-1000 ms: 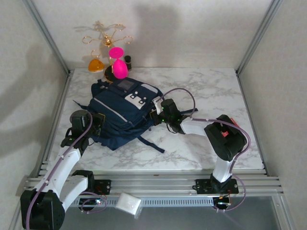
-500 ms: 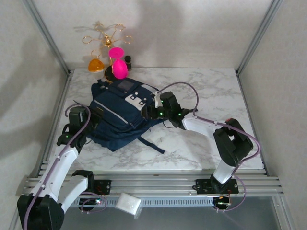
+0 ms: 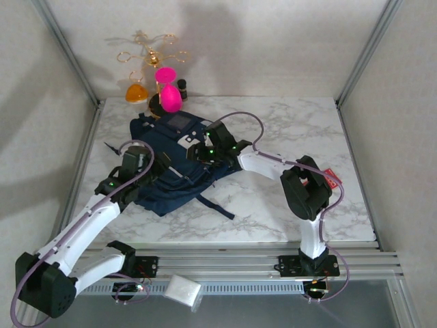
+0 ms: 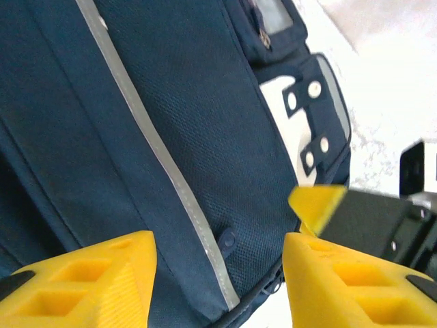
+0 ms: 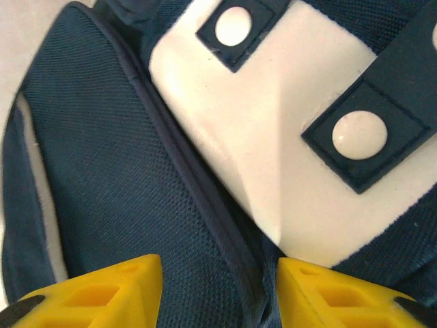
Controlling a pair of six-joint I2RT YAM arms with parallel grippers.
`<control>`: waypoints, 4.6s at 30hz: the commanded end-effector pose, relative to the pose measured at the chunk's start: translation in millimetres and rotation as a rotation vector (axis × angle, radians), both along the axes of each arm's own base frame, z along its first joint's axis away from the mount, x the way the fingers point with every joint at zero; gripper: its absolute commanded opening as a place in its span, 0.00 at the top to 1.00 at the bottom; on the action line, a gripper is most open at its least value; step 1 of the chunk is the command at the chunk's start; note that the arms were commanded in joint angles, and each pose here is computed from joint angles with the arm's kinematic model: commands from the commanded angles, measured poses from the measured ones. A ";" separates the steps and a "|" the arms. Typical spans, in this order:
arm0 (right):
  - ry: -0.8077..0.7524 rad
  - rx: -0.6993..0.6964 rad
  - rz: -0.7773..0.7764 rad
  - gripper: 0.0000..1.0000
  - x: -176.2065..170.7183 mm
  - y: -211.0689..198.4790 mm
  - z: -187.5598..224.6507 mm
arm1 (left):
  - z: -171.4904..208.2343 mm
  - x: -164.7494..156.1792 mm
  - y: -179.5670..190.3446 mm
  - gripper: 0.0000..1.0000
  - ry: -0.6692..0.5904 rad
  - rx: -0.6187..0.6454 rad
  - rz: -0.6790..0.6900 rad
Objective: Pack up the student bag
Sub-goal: Unzip the student bag at the center of the table.
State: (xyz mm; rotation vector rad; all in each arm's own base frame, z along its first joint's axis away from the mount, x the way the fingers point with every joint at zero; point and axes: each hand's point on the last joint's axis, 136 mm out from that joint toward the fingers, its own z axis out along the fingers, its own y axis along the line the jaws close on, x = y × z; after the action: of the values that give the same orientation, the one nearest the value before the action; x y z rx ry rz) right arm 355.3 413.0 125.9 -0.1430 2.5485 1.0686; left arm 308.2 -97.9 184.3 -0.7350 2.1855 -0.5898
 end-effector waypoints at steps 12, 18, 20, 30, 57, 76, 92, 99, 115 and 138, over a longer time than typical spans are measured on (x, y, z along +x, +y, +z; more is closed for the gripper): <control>-0.044 -0.015 -0.015 0.96 7.9 3.9 13.9 | -8.9 -20.6 -54.1 0.51 0.055 0.015 -0.168; -0.032 0.101 -0.029 1.00 0.8 2.6 43.7 | -28.9 -37.5 -74.8 0.53 0.125 0.060 -0.204; -0.035 0.144 -0.038 1.00 -1.7 2.6 55.2 | -33.5 -41.1 -82.6 0.54 0.138 0.082 -0.215; -0.009 0.263 -0.038 1.00 -10.6 6.3 70.6 | -52.6 -32.0 -90.0 0.55 0.149 0.137 -0.128; -0.017 0.332 -0.038 1.00 -21.1 2.6 72.9 | -54.7 12.8 -61.0 0.94 0.048 0.201 0.190; -0.065 0.194 -0.100 1.00 14.4 -72.4 73.6 | -59.9 -43.4 -95.4 1.00 0.160 0.174 -0.287; -0.072 0.111 -0.130 1.00 54.6 -144.7 75.6 | -49.0 -29.6 -112.7 1.00 0.110 0.172 -0.437; -0.008 0.050 -0.125 0.63 27.5 -144.6 53.8 | -29.1 -11.4 -143.4 1.00 0.031 0.113 -0.511; 0.191 0.239 -0.156 0.38 -59.6 -96.3 41.3 | -36.9 -6.0 -156.6 1.00 0.034 0.093 -0.545; 0.116 0.350 -0.293 0.91 -47.5 -69.0 43.4 | -30.4 -2.3 -165.1 1.00 0.019 0.085 -0.573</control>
State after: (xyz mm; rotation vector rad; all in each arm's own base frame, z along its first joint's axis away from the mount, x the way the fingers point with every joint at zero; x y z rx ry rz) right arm 294.8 335.9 148.0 0.4245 2.4510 1.3735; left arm 292.7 -250.8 126.0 -0.0990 2.5145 -0.7015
